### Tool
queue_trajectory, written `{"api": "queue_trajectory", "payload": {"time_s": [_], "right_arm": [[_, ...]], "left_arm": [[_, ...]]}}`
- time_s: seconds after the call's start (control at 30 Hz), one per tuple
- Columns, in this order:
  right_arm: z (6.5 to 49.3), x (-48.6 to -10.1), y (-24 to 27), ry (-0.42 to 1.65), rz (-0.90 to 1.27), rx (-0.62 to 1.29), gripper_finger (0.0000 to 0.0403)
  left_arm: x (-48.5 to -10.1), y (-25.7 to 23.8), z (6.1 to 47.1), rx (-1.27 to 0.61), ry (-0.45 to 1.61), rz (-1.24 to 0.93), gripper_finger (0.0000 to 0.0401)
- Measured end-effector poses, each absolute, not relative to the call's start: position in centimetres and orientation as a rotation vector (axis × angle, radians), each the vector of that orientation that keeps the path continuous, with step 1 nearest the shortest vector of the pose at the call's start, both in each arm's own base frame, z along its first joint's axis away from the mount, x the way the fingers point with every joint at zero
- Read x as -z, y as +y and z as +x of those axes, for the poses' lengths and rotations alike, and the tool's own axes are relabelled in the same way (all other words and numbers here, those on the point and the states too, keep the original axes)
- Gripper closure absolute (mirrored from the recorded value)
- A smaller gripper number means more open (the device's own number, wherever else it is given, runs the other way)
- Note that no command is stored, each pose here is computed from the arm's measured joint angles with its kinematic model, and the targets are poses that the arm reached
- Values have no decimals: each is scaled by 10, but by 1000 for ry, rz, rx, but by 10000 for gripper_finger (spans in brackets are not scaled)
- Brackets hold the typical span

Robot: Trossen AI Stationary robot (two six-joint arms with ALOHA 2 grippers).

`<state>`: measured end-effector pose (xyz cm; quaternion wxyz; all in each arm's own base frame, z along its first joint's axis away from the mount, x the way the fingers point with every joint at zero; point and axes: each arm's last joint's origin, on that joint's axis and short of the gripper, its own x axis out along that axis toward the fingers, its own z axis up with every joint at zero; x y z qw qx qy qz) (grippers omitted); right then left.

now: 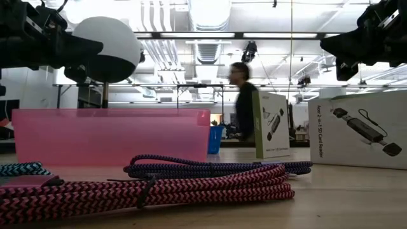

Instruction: Pick and place items into bin

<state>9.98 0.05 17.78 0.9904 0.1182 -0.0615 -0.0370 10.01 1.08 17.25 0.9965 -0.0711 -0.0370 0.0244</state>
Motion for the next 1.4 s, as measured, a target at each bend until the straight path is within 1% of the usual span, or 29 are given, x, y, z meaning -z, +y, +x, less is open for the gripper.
{"api": "queue_trajectory", "payload": {"time_s": [0.33, 0.4, 0.5, 0.67, 0.83, 0.97, 1.03, 1.13, 1.33, 1.4], "right_arm": [[100, -178, 0, -129, 232, 91, 394], [99, -179, -1, -148, 251, 126, 394], [99, -184, -1, -198, 307, 122, 394], [95, -198, -2, -360, 386, 115, 394], [85, -218, -3, -594, 485, 81, 394], [77, -228, -6, -736, 542, 133, 394], [76, -228, -8, -761, 633, 145, 394], [79, -225, -9, -746, 724, 162, 394], [83, -222, -8, -701, 695, 185, 394], [85, -221, -8, -687, 700, 187, 394]], "left_arm": [[-173, 11, 100, -49, -74, -142, 401], [-173, 11, 100, -48, -74, -142, 401], [-173, 11, 100, -49, -76, -142, 401], [-178, 11, 99, -44, -135, -137, 401], [-189, 10, 97, -34, -251, -125, 401], [-197, 11, 95, -49, -329, -127, 401], [-193, 12, 97, -75, -298, -190, 401], [-192, 13, 97, -109, -296, -314, 401], [-192, 18, 96, -224, -364, -630, 401], [-192, 19, 96, -228, -382, -686, 401]]}}
